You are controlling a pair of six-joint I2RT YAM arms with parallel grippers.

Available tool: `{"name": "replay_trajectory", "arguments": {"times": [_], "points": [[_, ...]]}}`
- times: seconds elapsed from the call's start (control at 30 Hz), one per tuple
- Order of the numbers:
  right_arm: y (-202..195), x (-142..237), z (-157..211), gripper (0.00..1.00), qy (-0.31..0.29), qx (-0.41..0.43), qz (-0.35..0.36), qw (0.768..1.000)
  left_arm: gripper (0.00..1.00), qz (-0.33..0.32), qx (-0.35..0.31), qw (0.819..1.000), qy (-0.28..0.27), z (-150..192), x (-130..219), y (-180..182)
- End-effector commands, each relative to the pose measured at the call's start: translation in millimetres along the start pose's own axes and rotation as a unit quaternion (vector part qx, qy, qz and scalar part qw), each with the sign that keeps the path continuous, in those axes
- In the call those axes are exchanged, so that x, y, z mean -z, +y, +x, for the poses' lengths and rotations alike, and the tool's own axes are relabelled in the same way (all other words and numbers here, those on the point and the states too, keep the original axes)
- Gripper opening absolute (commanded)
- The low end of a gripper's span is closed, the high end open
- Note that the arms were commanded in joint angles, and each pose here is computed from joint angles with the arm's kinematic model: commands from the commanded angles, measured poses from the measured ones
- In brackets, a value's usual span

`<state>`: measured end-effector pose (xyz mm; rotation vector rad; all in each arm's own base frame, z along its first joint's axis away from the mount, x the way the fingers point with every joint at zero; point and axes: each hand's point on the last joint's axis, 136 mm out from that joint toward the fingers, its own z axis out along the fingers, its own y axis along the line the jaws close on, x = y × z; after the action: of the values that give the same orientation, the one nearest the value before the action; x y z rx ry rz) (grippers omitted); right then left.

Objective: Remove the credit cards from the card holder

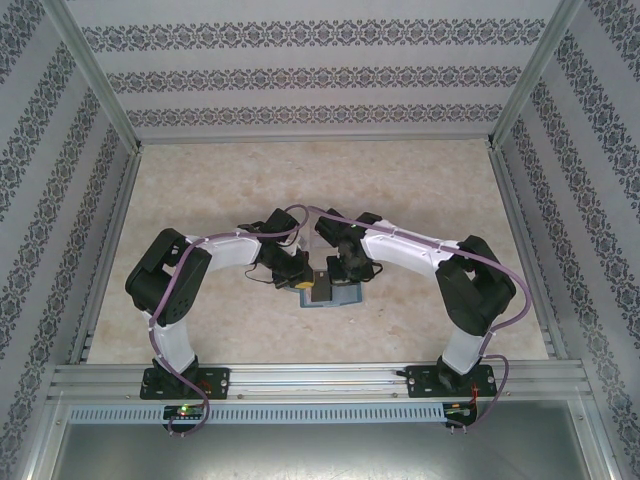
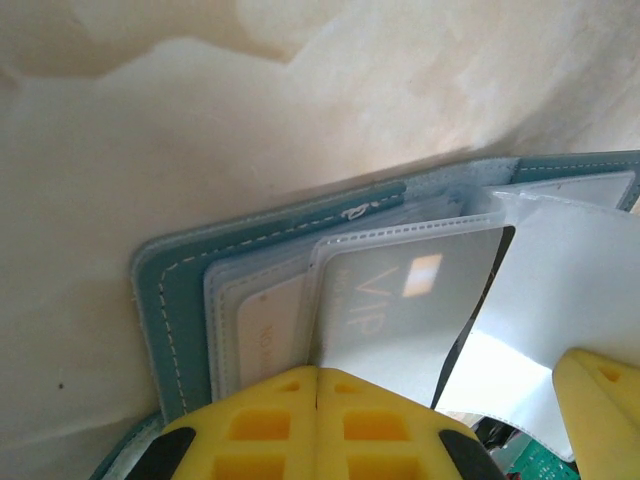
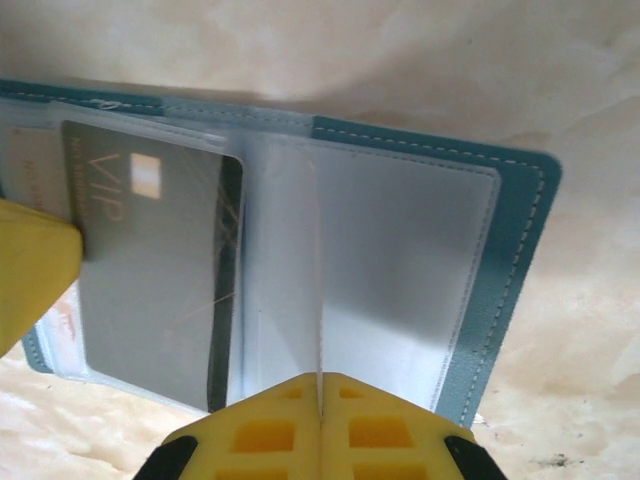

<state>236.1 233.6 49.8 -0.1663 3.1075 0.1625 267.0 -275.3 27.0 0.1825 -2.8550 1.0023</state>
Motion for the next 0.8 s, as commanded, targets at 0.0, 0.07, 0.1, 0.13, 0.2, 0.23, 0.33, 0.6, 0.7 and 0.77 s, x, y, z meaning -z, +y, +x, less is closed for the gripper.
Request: {"name": "replay_trajectory", "arguments": {"times": [0.0,0.07,0.1,0.13,0.2,0.23,0.33,0.6,0.7,0.77], "points": [[-22,-8,2,0.02,0.005,0.001,0.041,0.999,0.00,-0.054,0.012,0.998,0.008,5,-6,25],[-26,-12,2,0.03,0.007,0.000,0.048,0.999,0.00,-0.055,0.013,0.998,0.008,5,-6,25],[-27,-13,2,0.03,0.008,-0.001,0.051,0.999,0.00,-0.055,0.012,0.998,0.007,5,-5,25],[-28,-14,3,0.03,0.009,0.000,0.055,0.998,0.00,-0.056,0.013,0.998,0.008,5,-5,25],[-31,-18,3,0.04,0.012,0.000,0.061,0.998,0.00,-0.057,0.012,0.998,0.008,5,-5,25],[-33,-21,5,0.04,0.015,0.000,0.065,0.998,0.00,-0.057,0.013,0.998,0.008,5,-6,25],[-38,-26,6,0.05,0.021,0.000,0.076,0.997,0.00,-0.057,0.012,0.998,0.007,5,-4,24],[-48,-33,12,0.21,0.032,0.000,0.100,0.994,0.00,-0.059,0.014,0.998,0.009,5,-5,25],[-54,-29,12,0.24,0.030,0.000,0.113,0.993,0.00,-0.059,0.014,0.998,0.009,5,-5,25],[-58,-27,13,0.24,0.030,-0.001,0.122,0.992,0.00,-0.059,0.012,0.998,0.009,5,-5,25]]}}
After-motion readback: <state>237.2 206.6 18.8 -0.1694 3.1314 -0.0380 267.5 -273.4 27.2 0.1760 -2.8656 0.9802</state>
